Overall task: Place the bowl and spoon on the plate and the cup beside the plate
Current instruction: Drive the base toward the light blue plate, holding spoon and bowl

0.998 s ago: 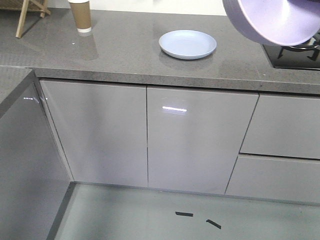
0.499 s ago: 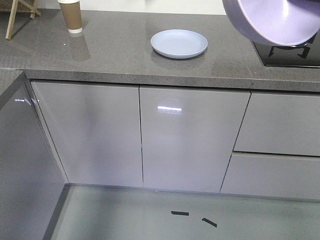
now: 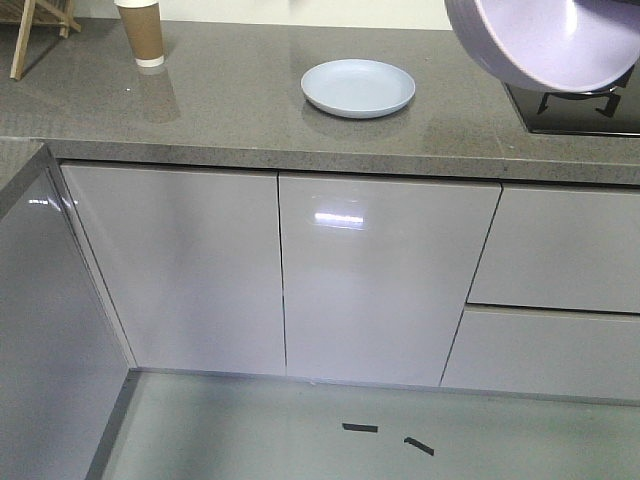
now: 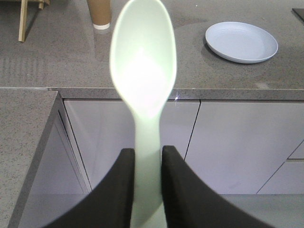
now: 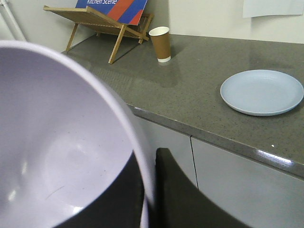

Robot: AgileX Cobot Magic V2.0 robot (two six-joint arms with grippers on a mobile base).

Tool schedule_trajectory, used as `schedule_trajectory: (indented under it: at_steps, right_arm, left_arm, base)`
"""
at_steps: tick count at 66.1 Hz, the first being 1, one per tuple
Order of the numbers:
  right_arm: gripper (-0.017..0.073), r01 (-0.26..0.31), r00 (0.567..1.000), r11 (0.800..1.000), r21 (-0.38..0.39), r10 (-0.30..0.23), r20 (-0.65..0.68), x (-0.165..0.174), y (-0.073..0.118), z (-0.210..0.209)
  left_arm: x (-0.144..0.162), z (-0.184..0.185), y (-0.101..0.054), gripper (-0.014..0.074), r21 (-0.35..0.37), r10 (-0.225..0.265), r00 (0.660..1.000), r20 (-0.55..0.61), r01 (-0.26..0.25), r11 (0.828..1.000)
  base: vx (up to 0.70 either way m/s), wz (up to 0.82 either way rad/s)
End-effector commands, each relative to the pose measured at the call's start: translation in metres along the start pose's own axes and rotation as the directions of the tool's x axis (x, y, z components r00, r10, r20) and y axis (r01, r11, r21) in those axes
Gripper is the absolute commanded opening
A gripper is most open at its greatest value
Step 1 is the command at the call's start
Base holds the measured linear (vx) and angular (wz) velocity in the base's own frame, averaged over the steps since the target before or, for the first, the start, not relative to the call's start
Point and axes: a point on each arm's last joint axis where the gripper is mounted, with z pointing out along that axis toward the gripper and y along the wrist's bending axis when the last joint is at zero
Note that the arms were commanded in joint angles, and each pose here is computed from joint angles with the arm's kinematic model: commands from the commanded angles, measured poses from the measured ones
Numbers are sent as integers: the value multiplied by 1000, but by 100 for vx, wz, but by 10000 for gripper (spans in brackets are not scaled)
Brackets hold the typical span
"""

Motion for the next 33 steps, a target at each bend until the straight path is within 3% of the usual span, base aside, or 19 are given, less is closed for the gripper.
schedule_trajectory:
  at_steps: [1, 33]
  right_arm:
    - [-10, 12, 995, 1000, -5, -11, 101, -15, 10, -12]
    - [-10, 12, 995, 1000, -5, -11, 101, -15, 10, -12]
  left_arm:
    - [-13, -13, -2, -6, 21, -12, 994, 107, 10, 1000]
    - [-13, -13, -2, -6, 21, -12, 994, 107, 10, 1000]
  base:
    - [1, 0]
    - [1, -3]
